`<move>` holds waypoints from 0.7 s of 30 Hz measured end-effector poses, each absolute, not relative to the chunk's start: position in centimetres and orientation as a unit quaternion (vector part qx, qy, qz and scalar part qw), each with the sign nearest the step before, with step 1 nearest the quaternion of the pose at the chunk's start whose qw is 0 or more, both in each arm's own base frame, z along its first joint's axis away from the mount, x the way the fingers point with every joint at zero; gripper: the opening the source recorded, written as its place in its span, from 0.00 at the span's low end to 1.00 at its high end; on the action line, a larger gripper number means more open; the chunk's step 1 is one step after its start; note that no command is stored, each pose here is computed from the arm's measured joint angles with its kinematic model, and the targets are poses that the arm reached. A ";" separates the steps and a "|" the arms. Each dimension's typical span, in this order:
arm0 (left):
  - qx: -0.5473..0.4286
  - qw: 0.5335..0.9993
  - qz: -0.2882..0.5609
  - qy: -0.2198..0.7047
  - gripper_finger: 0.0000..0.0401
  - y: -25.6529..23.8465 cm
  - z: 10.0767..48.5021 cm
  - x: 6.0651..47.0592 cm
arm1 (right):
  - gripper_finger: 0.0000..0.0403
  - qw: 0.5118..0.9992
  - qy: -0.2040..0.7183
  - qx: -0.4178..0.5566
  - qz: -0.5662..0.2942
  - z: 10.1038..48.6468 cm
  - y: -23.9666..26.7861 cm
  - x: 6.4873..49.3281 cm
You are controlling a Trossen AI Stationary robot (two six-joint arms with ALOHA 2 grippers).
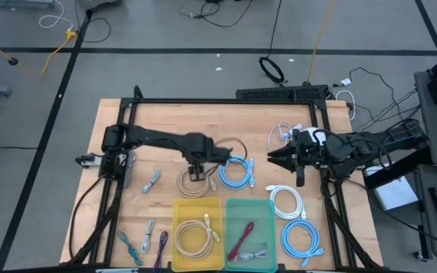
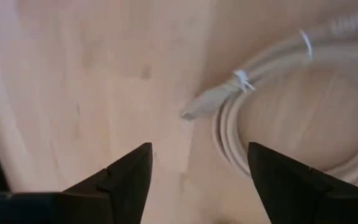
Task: Pick & Place USB Port
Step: Put the large brown charger cable into the yellow bin
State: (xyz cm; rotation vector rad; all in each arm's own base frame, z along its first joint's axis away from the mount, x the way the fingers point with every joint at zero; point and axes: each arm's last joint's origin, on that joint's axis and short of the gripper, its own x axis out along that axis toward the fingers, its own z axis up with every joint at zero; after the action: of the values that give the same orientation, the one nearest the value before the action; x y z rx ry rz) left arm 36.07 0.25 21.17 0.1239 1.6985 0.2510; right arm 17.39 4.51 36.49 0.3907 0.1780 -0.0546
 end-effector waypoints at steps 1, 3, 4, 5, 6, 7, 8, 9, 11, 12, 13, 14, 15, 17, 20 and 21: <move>0.091 0.645 0.088 0.754 0.67 -0.3 20.5 35.9 | 0.18 0.977 0.088 0.193 -0.027 36.5 4.5 17.5; 0.158 0.628 0.039 0.761 0.67 -1.5 19.4 35.4 | 0.18 0.977 0.091 0.190 -0.028 36.3 4.6 17.7; 0.188 0.622 0.019 0.760 0.67 -2.0 18.9 35.2 | 0.18 0.977 0.093 0.188 -0.028 36.3 4.6 17.8; 0.212 0.617 0.003 0.758 0.67 -2.5 18.5 35.1 | 0.18 0.977 0.096 0.187 -0.028 36.2 4.7 18.0; 0.230 0.615 -0.013 0.754 0.67 -2.9 18.1 35.0 | 0.18 0.977 0.098 0.186 -0.029 36.1 4.7 18.1; 0.245 0.617 -0.023 0.748 0.67 -3.3 17.9 35.0 | 0.18 0.977 0.099 0.185 -0.029 36.1 4.7 18.1; 0.259 0.619 -0.029 0.741 0.67 -3.7 17.8 35.1 | 0.18 0.977 0.100 0.185 -0.029 36.0 4.8 18.2; 0.275 0.621 -0.033 0.734 0.67 -4.0 17.8 35.2 | 0.18 0.977 0.101 0.184 -0.029 36.0 4.8 18.2; 0.297 0.626 -0.040 0.720 0.67 -4.5 17.8 35.5 | 0.18 0.977 0.102 0.184 -0.030 36.0 4.8 18.2; 0.306 0.630 -0.042 0.712 0.67 -4.7 17.7 35.6 | 0.18 0.977 0.102 0.184 -0.030 36.0 4.8 18.3; 0.313 0.634 -0.041 0.706 0.67 -4.8 17.7 35.8 | 0.18 0.977 0.103 0.183 -0.030 36.0 4.8 18.3; 0.315 0.640 -0.041 0.700 0.67 -4.9 17.7 35.9 | 0.18 0.978 0.103 0.181 -0.030 35.9 4.8 18.3; 0.314 0.644 -0.043 0.696 0.67 -4.9 17.7 36.1 | 0.18 0.978 0.104 0.179 -0.030 35.9 4.8 18.4; 0.310 0.653 -0.041 0.690 0.67 -4.7 17.7 36.3 | 0.18 0.978 0.105 0.176 -0.030 35.9 4.8 18.4; 0.292 0.666 -0.030 0.686 0.67 -4.0 17.4 36.8 | 0.18 0.978 0.106 0.175 -0.030 35.8 4.8 18.5; 0.279 0.670 -0.027 0.687 0.67 -3.6 17.4 36.8 | 0.18 0.978 0.107 0.175 -0.030 35.8 4.9 18.5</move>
State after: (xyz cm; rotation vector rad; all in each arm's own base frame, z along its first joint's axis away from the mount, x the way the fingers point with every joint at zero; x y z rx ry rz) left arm 36.84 -3.58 17.35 0.6279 1.5495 -0.0599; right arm 18.51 4.85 35.81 0.3529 0.2146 -0.0600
